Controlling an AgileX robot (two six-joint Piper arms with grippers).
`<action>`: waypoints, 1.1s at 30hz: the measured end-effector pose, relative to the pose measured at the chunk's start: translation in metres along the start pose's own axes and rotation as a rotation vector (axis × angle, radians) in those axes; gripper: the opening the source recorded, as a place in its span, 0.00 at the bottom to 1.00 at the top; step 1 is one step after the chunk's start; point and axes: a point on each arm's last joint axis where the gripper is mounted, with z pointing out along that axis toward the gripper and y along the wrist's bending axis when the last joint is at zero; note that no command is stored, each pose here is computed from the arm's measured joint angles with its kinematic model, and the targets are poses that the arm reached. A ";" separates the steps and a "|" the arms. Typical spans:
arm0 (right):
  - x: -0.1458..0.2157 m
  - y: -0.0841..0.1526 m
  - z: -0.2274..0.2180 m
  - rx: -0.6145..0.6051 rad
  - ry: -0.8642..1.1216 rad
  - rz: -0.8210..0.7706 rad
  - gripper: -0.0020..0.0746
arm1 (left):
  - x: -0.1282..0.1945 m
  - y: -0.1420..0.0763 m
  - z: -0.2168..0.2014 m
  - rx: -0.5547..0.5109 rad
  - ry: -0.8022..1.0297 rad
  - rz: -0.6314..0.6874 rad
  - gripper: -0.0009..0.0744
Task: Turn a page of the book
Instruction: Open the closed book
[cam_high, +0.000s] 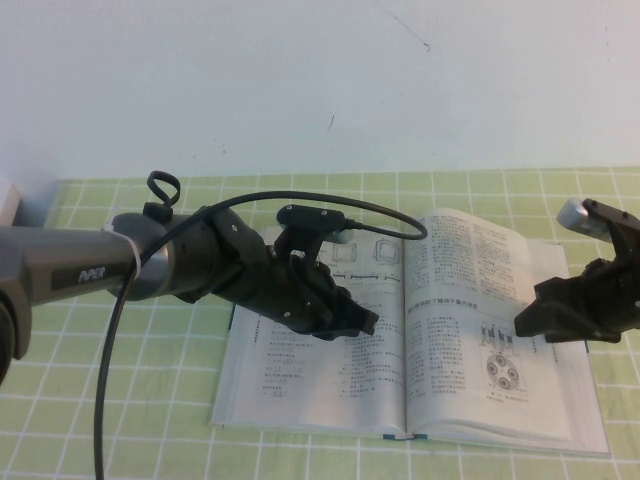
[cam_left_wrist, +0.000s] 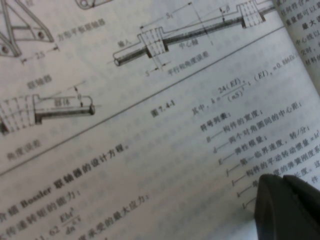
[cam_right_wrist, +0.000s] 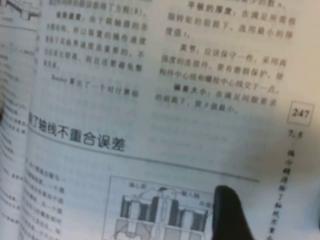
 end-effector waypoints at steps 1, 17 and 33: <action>0.000 0.000 0.000 -0.003 -0.001 0.004 0.51 | 0.000 0.000 0.000 0.000 0.000 0.000 0.01; 0.001 0.003 0.006 -0.076 0.012 0.041 0.51 | 0.000 0.000 0.000 0.000 0.000 0.002 0.01; -0.002 0.030 -0.069 -0.062 -0.094 -0.297 0.08 | 0.000 0.000 0.000 0.000 0.000 0.004 0.01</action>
